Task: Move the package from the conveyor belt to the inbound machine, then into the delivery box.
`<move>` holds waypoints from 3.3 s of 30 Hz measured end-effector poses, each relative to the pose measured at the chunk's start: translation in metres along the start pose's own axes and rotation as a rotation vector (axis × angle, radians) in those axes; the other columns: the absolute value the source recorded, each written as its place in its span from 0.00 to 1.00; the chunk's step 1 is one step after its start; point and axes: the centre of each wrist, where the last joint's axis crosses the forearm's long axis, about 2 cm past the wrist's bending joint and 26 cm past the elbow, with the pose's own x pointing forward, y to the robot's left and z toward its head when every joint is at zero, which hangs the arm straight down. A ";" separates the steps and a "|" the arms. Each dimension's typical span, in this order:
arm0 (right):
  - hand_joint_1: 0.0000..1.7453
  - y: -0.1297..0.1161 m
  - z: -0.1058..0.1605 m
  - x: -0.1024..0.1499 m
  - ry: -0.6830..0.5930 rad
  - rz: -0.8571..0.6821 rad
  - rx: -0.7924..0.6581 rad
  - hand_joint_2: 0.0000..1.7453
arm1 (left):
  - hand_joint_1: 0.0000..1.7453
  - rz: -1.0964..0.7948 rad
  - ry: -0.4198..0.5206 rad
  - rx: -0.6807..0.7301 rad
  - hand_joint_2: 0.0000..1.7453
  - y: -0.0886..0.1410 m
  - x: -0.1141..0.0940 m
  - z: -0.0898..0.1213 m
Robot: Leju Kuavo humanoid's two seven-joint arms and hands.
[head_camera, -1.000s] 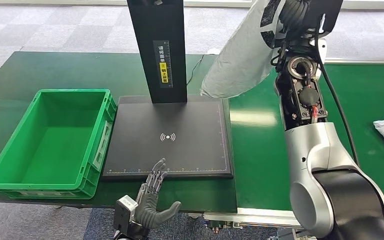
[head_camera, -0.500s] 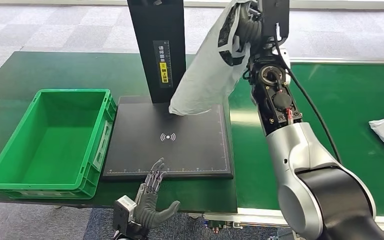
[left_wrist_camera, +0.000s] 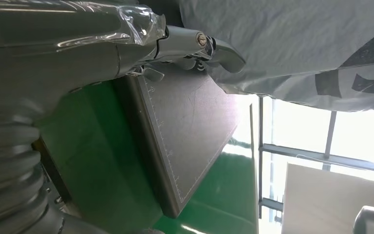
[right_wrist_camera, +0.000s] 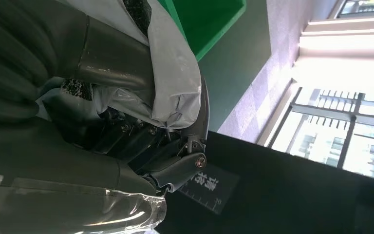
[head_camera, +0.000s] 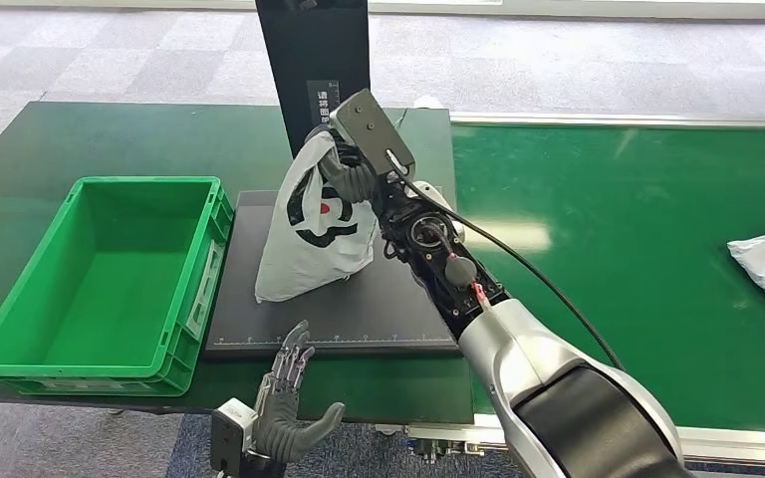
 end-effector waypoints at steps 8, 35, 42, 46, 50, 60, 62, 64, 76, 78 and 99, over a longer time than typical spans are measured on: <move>0.25 0.004 0.001 -0.005 0.023 0.032 0.024 1.00 | 0.00 0.000 0.003 0.004 1.00 0.000 0.000 0.002; 0.00 -0.060 0.034 -0.024 -0.347 -0.216 -0.233 1.00 | 0.00 -0.001 0.016 0.006 1.00 0.005 -0.004 0.005; 0.00 -0.058 0.097 -0.086 -0.392 -0.367 -0.315 1.00 | 0.00 0.000 0.013 0.012 1.00 0.007 -0.004 0.006; 0.00 -0.059 0.116 -0.097 -0.400 -0.379 -0.352 1.00 | 0.00 -0.001 0.015 0.017 1.00 0.009 -0.004 0.006; 0.00 -0.062 0.124 -0.098 -0.410 -0.379 -0.371 1.00 | 0.00 -0.001 0.015 0.018 1.00 0.009 -0.005 0.006; 0.00 -0.039 0.200 -0.143 -0.424 -0.471 -0.463 1.00 | 0.00 0.001 0.019 0.017 1.00 0.010 -0.004 0.009; 0.00 -0.029 0.226 -0.155 -0.412 -0.487 -0.492 1.00 | 0.00 0.002 0.020 0.012 1.00 0.012 -0.005 0.009; 0.00 -0.020 0.248 -0.160 -0.403 -0.489 -0.517 1.00 | 0.00 0.001 0.020 0.004 1.00 0.012 -0.005 0.009; 0.00 0.024 0.292 -0.151 -0.368 -0.425 -0.590 1.00 | 0.00 -0.362 -0.204 0.189 1.00 0.028 0.038 -0.008; 0.00 0.029 0.291 -0.148 -0.351 -0.383 -0.611 1.00 | 0.00 -0.444 -0.283 0.261 1.00 0.028 0.052 -0.014; 0.00 0.034 0.257 -0.137 -0.377 -0.373 -0.595 1.00 | 0.00 -0.698 -0.519 0.163 1.00 -0.013 0.100 -0.086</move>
